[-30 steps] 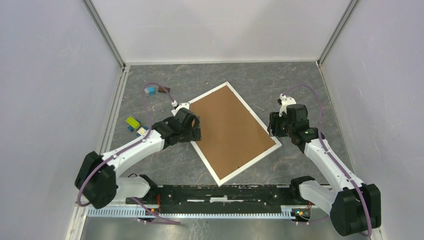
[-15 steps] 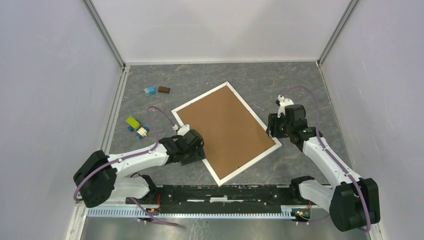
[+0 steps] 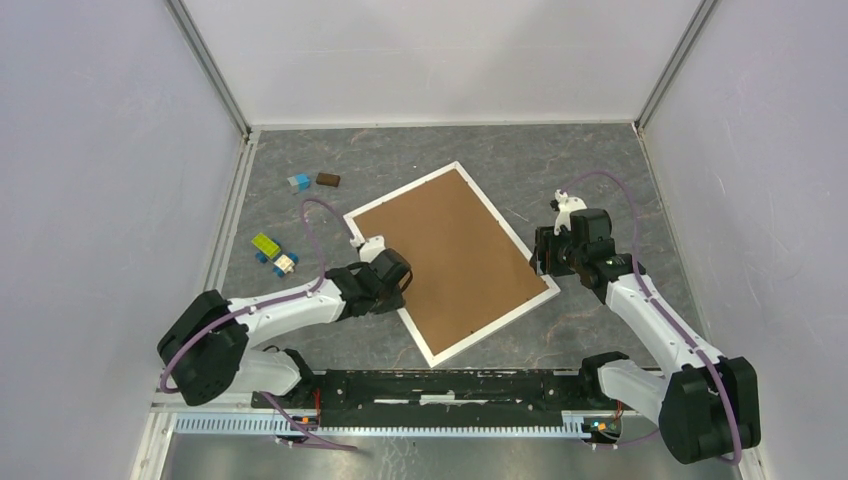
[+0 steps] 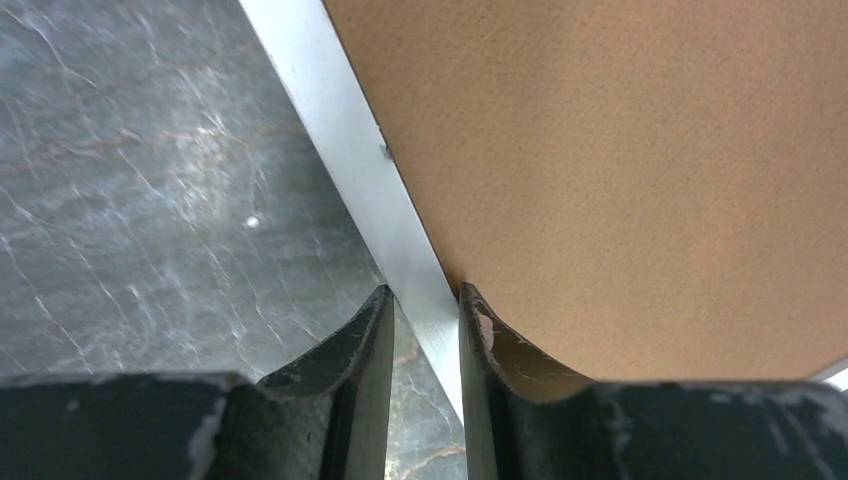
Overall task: Put the photo into the frame
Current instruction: Adjust the photo frame at the center of the board, then install the photo frame at the center of the board.
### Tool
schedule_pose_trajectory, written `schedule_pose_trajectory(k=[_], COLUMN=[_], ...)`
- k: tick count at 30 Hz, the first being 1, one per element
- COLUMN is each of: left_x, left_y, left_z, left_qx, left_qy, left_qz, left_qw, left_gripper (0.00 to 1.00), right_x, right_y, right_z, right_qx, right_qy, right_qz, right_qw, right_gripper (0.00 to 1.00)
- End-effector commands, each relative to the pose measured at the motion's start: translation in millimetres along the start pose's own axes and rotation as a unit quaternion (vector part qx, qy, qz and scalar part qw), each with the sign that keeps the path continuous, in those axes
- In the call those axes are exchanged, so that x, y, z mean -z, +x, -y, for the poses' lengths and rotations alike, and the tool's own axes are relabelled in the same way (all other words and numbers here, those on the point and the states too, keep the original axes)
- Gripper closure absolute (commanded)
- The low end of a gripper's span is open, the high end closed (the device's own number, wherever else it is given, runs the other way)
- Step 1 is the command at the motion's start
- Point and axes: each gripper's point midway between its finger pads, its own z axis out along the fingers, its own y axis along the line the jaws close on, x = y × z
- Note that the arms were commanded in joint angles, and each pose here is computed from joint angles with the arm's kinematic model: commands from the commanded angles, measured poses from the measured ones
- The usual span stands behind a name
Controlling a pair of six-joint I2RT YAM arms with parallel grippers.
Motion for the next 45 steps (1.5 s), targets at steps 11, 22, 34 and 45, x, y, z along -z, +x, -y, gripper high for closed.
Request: schedule_pose_trajectory(k=[11, 22, 34, 45], left_x=[-15.7, -25.1, -26.2, -26.5], left_y=[-24.7, -20.4, -20.3, -19.8], left_z=[-57.7, -60.0, -59.4, -59.6], left_qx=[-0.06, -0.049, -0.047, -0.046], left_qy=[-0.036, -0.023, -0.023, -0.022], left_qz=[-0.006, -0.022, -0.022, -0.023], left_qw=[0.998, 0.998, 0.998, 0.998], left_gripper=[0.98, 0.98, 0.98, 0.98], right_x=[-28.7, -19.0, -24.4, -25.7], right_y=[23.6, 41.6, 52.6, 57.1], right_z=[7.4, 29.6, 13.4, 3.8], right_qx=[-0.035, -0.024, -0.018, -0.013], right_qy=[-0.032, 0.031, -0.01, -0.025], right_qz=[-0.058, -0.07, -0.081, -0.094], right_qw=[0.997, 0.997, 0.996, 0.995], right_gripper=[0.45, 0.61, 0.65, 0.66])
